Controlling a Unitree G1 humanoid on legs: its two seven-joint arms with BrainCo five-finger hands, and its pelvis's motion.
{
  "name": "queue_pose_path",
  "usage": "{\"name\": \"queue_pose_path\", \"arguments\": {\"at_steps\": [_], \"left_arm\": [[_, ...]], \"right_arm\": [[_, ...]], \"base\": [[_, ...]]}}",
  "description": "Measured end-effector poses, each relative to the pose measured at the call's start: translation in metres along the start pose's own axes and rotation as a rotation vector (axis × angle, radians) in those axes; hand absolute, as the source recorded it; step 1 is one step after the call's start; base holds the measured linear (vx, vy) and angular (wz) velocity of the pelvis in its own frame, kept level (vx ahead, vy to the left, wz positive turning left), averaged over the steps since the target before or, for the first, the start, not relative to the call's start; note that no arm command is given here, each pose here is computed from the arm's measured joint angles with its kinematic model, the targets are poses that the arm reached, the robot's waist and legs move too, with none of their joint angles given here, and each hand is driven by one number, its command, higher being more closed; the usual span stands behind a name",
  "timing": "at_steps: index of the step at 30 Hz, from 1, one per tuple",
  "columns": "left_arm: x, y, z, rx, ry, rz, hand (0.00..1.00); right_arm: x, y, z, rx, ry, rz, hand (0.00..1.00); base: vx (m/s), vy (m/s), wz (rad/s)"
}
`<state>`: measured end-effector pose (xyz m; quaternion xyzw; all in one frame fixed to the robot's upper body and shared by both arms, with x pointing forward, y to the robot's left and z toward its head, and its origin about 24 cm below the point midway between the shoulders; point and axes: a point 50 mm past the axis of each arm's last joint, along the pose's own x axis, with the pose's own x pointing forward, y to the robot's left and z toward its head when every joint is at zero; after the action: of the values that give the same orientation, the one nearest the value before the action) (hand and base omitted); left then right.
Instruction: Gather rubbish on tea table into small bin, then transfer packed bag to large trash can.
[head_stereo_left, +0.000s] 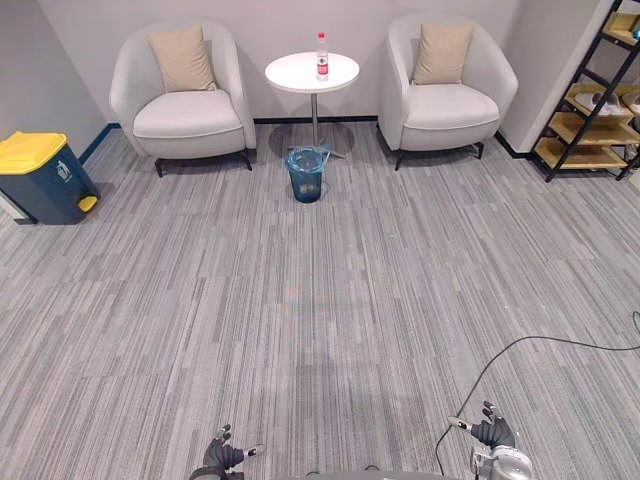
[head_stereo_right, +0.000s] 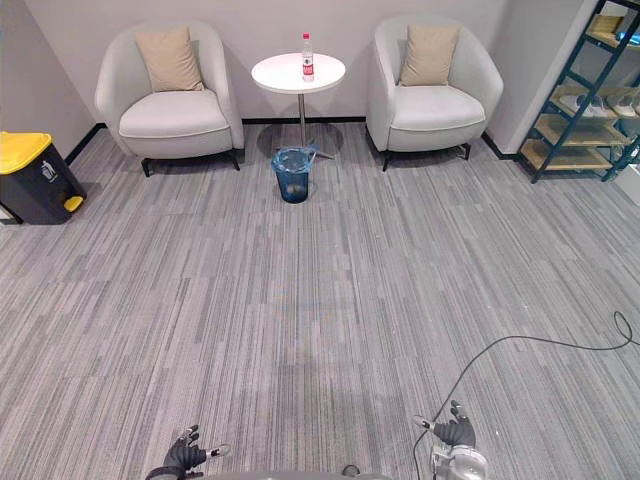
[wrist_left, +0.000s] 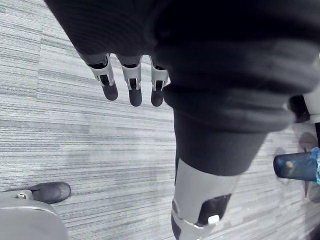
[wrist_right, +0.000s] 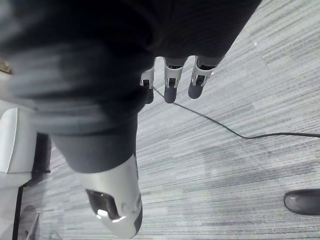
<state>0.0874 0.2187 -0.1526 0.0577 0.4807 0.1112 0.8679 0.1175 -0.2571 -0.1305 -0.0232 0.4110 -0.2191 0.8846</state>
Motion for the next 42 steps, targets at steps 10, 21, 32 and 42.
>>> {"name": "queue_pose_path", "arguments": {"at_steps": [10,21,32,42], "left_arm": [[0.000,-0.001,0.003,0.002,-0.016,-0.004,0.00],[0.003,-0.002,0.024,-0.019,-0.091,-0.005,0.00],[0.009,-0.001,0.051,-0.003,-0.165,0.002,0.00],[0.009,-0.015,0.054,-0.031,-0.170,-0.029,0.00]], "right_arm": [[0.000,0.000,0.002,0.015,-0.009,-0.016,0.00],[0.005,-0.006,0.019,0.066,-0.056,-0.051,0.00],[0.012,-0.002,0.046,0.056,-0.125,-0.045,0.00],[0.010,-0.009,0.046,0.053,-0.136,-0.054,0.00]], "base": [[0.00,-0.017,-0.07],[0.08,-0.010,-0.18],[0.18,-0.005,0.02],[0.37,-0.249,0.21]]}}
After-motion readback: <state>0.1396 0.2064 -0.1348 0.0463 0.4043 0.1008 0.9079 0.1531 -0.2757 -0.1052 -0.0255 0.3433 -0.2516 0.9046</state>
